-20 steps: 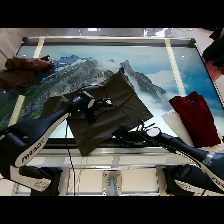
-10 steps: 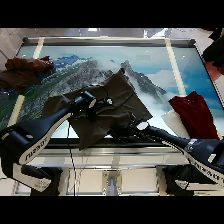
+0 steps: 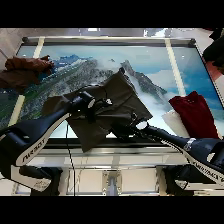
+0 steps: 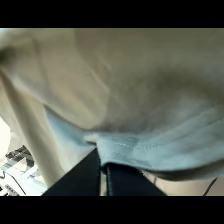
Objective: Fold the shirts.
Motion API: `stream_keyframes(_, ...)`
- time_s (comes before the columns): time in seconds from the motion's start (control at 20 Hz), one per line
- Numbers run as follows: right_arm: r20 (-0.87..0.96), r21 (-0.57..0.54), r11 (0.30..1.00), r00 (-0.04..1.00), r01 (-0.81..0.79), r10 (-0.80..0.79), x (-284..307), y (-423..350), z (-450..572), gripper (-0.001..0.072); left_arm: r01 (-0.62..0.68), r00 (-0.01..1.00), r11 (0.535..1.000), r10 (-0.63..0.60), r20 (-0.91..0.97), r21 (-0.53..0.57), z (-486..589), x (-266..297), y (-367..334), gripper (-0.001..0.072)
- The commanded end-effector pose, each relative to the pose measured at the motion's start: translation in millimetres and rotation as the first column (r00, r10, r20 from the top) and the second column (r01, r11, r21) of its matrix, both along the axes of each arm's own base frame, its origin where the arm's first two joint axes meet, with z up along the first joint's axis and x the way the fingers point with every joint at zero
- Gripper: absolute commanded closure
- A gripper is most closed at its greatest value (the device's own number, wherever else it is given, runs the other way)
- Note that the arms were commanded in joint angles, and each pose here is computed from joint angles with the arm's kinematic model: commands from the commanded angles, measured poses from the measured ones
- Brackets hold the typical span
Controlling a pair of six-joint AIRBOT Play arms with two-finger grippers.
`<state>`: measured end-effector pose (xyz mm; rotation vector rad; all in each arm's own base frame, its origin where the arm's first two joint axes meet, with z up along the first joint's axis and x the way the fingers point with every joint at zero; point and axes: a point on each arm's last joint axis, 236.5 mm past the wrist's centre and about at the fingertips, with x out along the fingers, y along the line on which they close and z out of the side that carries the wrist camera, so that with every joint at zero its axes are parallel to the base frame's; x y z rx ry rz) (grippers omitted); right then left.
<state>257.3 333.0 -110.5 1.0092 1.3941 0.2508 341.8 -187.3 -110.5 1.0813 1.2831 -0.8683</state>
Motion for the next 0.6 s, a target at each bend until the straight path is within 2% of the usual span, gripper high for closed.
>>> stream_keyframes(0.0,0.004,-0.003,1.000,1.000,-0.017,0.017,-2.1,0.6,-0.3,0.0313,0.002,1.000,1.000,-0.001,0.031,-0.013,16.7,3.2,-0.7,0.0692)
stream_keyframes(0.05,0.004,-0.003,1.000,1.000,-0.018,0.018,-2.0,0.7,-0.2,0.0290,0.001,0.999,1.000,0.000,0.037,-0.021,20.2,3.5,-1.8,0.0689)
stream_keyframes(0.1,0.006,-0.005,1.000,1.000,-0.014,0.014,-1.2,0.1,-0.7,0.0336,0.000,0.999,1.000,0.001,0.041,-0.028,22.9,3.5,-2.8,0.0684)
stream_keyframes(0.2,0.006,-0.005,1.000,1.000,-0.010,0.010,-0.6,0.0,-0.5,0.0346,0.000,0.999,0.999,0.002,0.051,-0.035,27.7,4.3,-3.5,0.0677)
stream_keyframes(0.25,0.006,-0.004,1.000,1.000,-0.010,0.010,-0.6,0.1,-0.3,0.0346,0.000,0.998,0.999,0.002,0.055,-0.037,29.7,4.6,-3.6,0.0540)
stream_keyframes(0.3,0.004,-0.003,1.000,1.000,-0.013,0.013,-1.3,0.4,-0.3,0.0346,-0.005,0.998,0.999,0.007,0.057,-0.039,30.7,4.7,-3.6,0.0334)
stream_keyframes(0.35,0.003,-0.002,1.000,1.000,-0.014,0.014,-1.8,0.6,-0.2,0.0346,-0.019,0.998,0.999,0.022,0.059,-0.042,31.2,4.8,-3.6,0.0313)
stream_keyframes(0.5,0.003,-0.002,1.000,1.000,-0.013,0.013,-1.5,0.7,-0.1,0.0347,-0.018,0.998,0.999,0.021,0.060,-0.042,31.1,5.0,-3.5,0.0317)
stream_keyframes(0.55,0.003,-0.002,1.000,1.000,-0.012,0.012,-1.5,0.5,-0.2,0.0346,-0.018,0.998,0.999,0.021,0.060,-0.043,31.1,5.2,-3.7,0.0353)
